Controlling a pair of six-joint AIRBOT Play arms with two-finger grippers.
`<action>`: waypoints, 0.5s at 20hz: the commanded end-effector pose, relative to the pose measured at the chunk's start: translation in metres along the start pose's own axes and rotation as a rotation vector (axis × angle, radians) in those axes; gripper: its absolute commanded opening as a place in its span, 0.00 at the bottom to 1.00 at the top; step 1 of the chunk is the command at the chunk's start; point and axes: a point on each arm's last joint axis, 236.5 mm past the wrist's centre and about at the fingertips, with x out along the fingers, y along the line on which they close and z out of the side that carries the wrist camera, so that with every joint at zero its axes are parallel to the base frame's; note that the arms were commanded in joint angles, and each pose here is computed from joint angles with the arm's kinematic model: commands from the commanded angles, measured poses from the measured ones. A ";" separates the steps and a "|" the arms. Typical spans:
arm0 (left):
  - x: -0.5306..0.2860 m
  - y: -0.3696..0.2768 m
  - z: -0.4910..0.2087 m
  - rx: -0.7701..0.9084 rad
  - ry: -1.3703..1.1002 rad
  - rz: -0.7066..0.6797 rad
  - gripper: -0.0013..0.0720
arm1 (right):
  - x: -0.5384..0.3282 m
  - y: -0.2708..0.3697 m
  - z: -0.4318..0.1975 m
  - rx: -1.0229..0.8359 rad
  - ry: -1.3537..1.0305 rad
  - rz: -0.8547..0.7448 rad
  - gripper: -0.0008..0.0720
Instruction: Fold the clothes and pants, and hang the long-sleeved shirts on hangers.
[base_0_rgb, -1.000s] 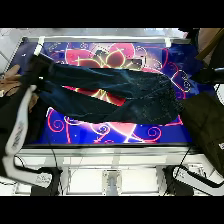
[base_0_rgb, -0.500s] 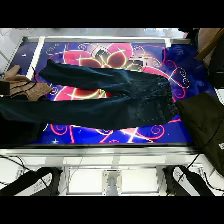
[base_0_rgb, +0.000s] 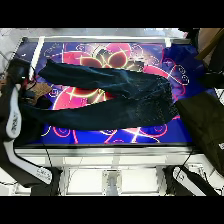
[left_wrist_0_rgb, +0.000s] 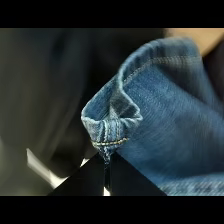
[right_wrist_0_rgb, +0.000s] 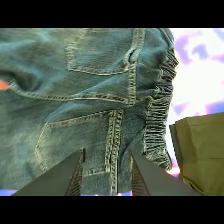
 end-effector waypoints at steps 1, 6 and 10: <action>0.001 -0.021 0.085 -0.107 -0.261 -0.016 0.03 | 0.046 -0.029 -0.001 0.090 -0.034 -0.029 0.46; -0.094 0.006 0.149 -0.244 -0.593 -0.112 0.81 | 0.074 -0.040 -0.013 0.162 -0.048 -0.030 0.46; -0.078 0.040 0.086 -0.302 -0.360 -0.051 0.82 | 0.070 -0.033 -0.023 0.150 -0.011 -0.014 0.48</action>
